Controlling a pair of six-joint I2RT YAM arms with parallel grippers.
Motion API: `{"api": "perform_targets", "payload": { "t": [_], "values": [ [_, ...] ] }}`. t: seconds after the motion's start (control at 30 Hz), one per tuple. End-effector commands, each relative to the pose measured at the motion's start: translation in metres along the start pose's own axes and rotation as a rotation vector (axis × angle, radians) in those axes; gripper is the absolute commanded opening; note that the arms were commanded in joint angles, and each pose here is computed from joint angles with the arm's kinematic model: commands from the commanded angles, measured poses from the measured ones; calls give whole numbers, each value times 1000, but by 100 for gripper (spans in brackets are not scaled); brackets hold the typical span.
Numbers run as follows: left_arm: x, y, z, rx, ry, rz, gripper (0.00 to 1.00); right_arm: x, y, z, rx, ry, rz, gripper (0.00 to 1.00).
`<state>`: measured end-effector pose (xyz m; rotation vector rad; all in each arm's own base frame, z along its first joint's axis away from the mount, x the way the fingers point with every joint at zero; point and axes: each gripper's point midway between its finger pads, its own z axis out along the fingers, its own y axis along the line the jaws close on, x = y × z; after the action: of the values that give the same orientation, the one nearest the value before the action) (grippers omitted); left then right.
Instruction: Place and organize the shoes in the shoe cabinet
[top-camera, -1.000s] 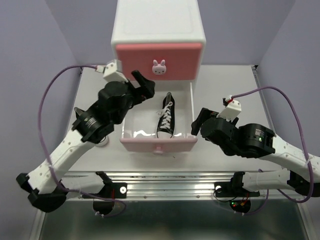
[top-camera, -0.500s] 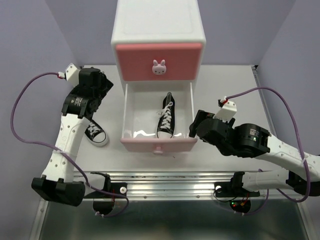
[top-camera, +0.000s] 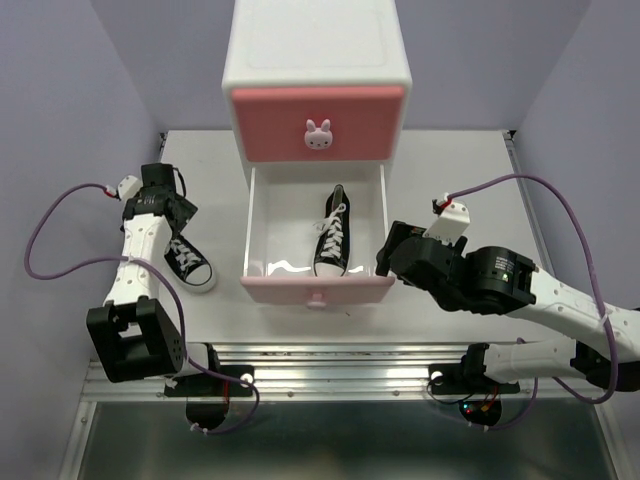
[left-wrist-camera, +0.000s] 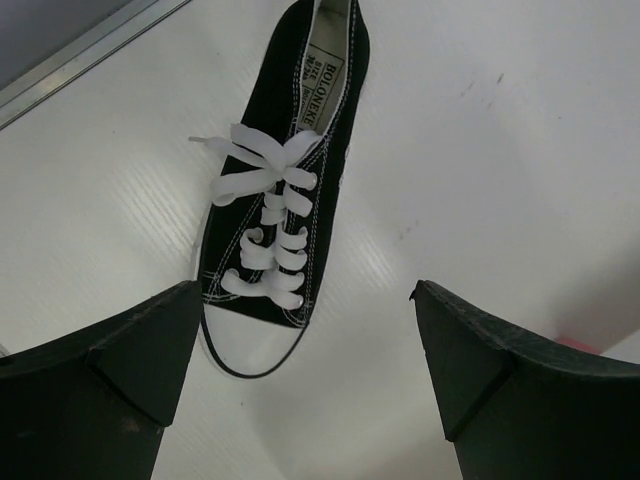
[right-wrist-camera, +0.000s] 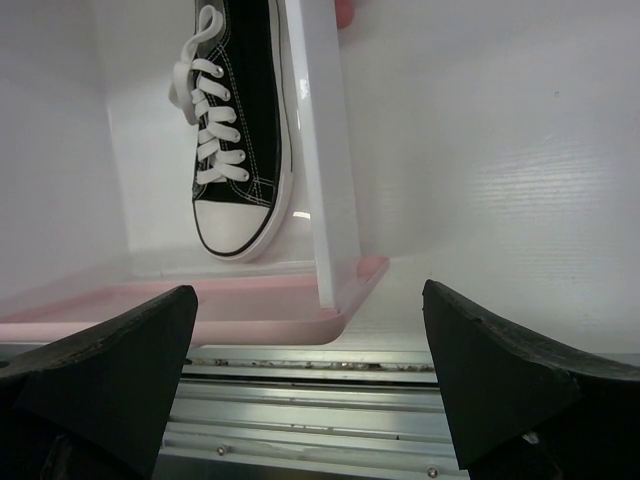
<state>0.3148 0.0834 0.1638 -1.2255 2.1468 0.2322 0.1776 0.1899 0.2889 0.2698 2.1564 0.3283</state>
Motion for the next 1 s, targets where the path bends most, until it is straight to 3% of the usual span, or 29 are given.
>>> {"api": "perform_targets", "payload": {
  "t": [0.0, 0.23, 0.4, 0.43, 0.53, 0.57, 0.6, 0.73, 0.83, 0.97],
  "values": [
    [2, 13, 26, -28, -14, 10, 99, -6, 2, 0, -5, -24, 28, 100],
    [14, 1, 75, 0, 9, 38, 98, -4, 2, 0, -10, -15, 31, 100],
    [25, 7, 112, -52, 59, 41, 86, -7, 3, -2, -15, -18, 36, 100],
    [27, 8, 117, -64, 67, 49, 71, -7, 4, -2, -16, -17, 36, 100],
    [17, 3, 117, -64, 55, 53, 41, -7, 3, -3, -14, -15, 34, 100],
    [13, 3, 114, -62, 42, 52, 15, -7, 3, -3, -12, -14, 32, 100],
    [9, 2, 111, -61, 35, 56, 0, -8, 2, -3, -9, -16, 36, 100],
    [-9, -5, 85, -1, 1, 65, 0, -9, 1, -3, -6, -24, 48, 100],
    [-39, -17, 37, 103, -80, 35, 0, -9, 1, -3, -6, -26, 59, 100],
    [-90, -50, -73, 452, -294, -5, 0, -8, 2, -1, -10, -27, 66, 100]
  ]
}}
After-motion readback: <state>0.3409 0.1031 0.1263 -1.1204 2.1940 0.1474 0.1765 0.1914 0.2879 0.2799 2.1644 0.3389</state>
